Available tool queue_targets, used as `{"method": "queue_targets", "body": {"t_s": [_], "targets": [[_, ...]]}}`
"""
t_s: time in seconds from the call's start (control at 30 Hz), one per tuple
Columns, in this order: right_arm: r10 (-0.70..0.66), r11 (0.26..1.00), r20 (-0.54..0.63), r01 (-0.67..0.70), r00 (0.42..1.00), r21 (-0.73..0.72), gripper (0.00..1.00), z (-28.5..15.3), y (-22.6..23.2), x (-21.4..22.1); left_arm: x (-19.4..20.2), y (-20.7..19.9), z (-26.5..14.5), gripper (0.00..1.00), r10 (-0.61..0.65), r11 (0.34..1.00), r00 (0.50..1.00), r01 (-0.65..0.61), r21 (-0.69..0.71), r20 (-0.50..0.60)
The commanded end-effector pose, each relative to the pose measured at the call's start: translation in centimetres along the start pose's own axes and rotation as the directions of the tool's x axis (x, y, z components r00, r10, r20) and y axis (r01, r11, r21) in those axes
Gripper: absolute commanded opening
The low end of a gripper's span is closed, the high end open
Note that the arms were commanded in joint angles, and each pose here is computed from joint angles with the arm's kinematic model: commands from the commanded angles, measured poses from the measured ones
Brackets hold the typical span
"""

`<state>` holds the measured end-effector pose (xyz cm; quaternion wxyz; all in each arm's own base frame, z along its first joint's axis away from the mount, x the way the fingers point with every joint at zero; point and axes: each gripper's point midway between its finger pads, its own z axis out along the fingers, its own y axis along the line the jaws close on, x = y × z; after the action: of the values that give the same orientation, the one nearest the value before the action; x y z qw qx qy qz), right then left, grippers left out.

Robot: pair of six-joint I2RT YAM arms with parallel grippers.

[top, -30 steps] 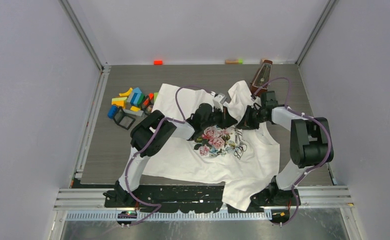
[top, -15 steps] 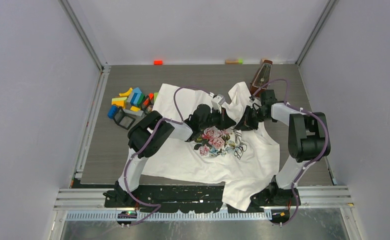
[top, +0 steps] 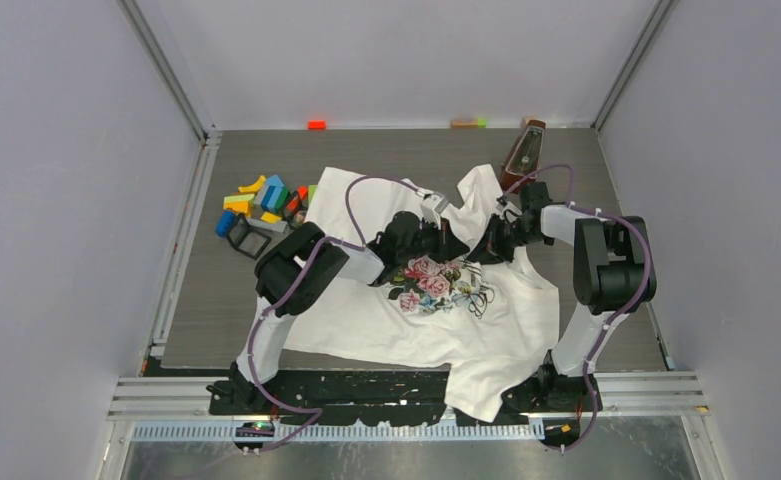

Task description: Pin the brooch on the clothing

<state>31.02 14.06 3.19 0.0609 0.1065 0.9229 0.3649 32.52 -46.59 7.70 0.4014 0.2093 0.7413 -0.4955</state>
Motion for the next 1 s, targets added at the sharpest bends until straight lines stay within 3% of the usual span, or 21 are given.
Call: {"method": "queue_targets", "body": {"t_s": [0.0,0.17,0.33,0.57,0.8,0.97], "targets": [[-0.04,0.999,0.06,0.041,0.997,-0.028,0.0,0.3,0.8,-2.2,-6.4,-9.7,-0.9,0.0,0.043,0.955,0.982,-0.094,0.282,0.182],[-0.075,0.997,0.111,0.079,0.991,-0.026,0.02,-1.0,1.8,-2.6,-6.2,-7.4,-0.4,0.0,0.003,0.985,0.985,-0.033,0.171,0.174],[-0.14,0.99,0.249,0.133,0.958,0.048,0.25,-3.4,2.3,-3.2,-6.6,-4.3,-0.5,0.0,-0.108,0.993,0.98,0.098,0.065,0.17],[-0.275,0.96,0.462,0.27,0.843,0.079,0.48,-8.9,5.7,-3.1,-7.4,-4.4,-1.4,0.0,-0.186,0.978,0.972,0.169,0.122,0.144],[-0.39,0.897,0.621,0.432,0.68,0.091,0.53,-13.1,9.1,-2.0,-8.1,-5.6,-4.2,0.0,-0.179,0.97,0.98,0.161,0.184,0.084],[-0.413,0.86,0.666,0.507,0.621,0.06,0.54,-13.3,10.1,-0.5,-6.3,-6.1,-5.6,0.0,-0.2,0.958,0.98,0.199,0.205,-0.018]]}}
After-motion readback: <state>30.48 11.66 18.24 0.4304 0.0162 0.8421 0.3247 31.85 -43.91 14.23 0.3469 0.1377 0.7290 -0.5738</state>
